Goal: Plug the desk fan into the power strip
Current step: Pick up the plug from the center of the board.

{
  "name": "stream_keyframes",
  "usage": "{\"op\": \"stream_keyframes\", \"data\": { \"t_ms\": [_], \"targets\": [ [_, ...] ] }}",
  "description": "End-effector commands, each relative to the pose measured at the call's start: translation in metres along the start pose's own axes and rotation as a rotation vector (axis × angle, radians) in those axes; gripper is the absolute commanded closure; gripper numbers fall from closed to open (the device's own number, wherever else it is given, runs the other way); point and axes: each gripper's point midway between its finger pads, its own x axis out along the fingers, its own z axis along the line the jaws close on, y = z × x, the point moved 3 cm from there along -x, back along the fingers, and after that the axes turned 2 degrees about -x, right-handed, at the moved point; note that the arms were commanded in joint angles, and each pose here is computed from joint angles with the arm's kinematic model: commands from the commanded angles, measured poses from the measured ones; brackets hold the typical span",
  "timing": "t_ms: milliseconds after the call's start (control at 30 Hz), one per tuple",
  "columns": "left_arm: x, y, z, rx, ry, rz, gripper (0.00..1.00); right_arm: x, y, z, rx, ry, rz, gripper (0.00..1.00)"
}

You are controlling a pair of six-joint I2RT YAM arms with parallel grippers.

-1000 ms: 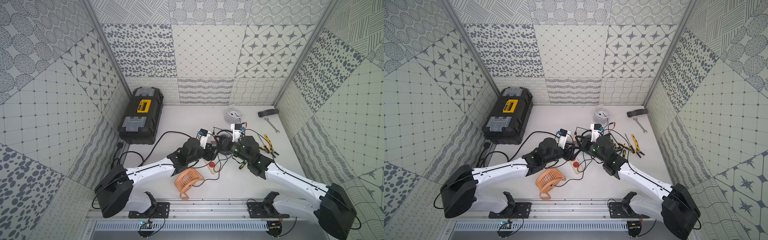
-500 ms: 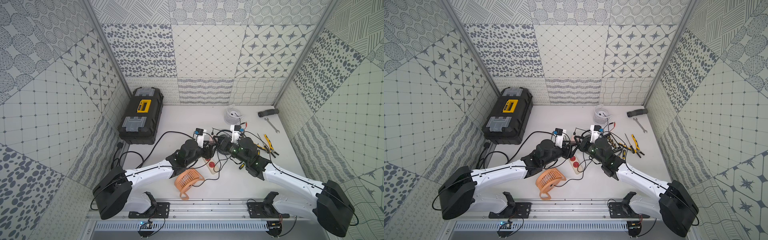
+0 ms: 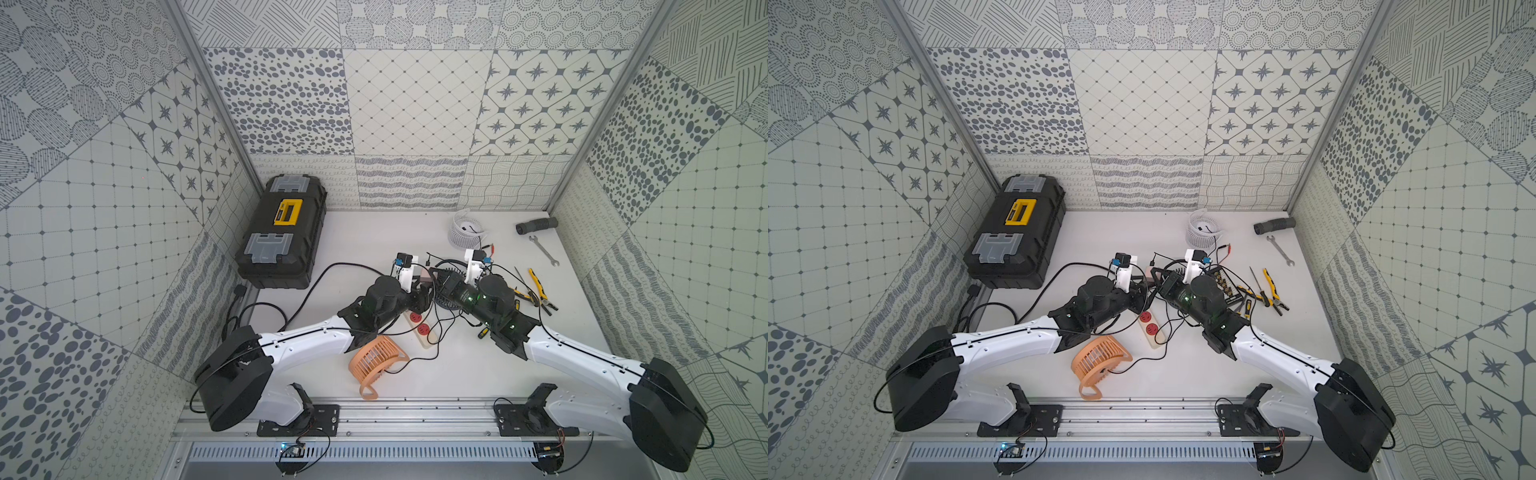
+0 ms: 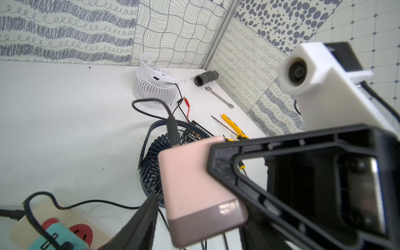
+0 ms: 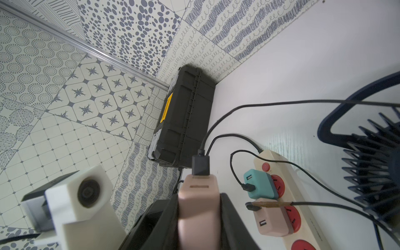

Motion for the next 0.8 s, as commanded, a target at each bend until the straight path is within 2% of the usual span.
{"op": "stream_keyframes", "data": {
  "t_ms": [0,133,267,433,533,600,767],
  "targets": [
    [0.002,-0.036,-0.016,0.066,0.038,-0.155,0.54,0.001,0.019,-0.003,0.041,-0.037,0.054,0.90],
    [0.004,-0.027,-0.009,0.077,0.009,-0.130,0.68,0.003,0.027,-0.017,0.078,-0.021,0.063,0.86],
    [0.003,-0.015,-0.005,0.082,0.008,-0.098,0.74,0.002,0.032,-0.026,0.079,0.002,0.069,0.76],
    [0.000,0.003,-0.001,0.121,0.015,-0.032,0.77,-0.003,0.032,-0.030,0.041,0.033,0.079,0.54],
    [-0.005,0.016,0.001,0.165,0.027,0.013,0.78,-0.010,0.026,-0.026,-0.003,0.048,0.086,0.31],
    [-0.009,0.023,0.001,0.193,0.042,0.046,0.78,-0.014,0.024,-0.028,-0.040,0.066,0.118,0.19],
    [-0.017,0.028,-0.005,0.278,0.093,0.102,0.79,-0.024,0.015,-0.027,-0.082,0.076,0.284,0.04]
  ]
}}
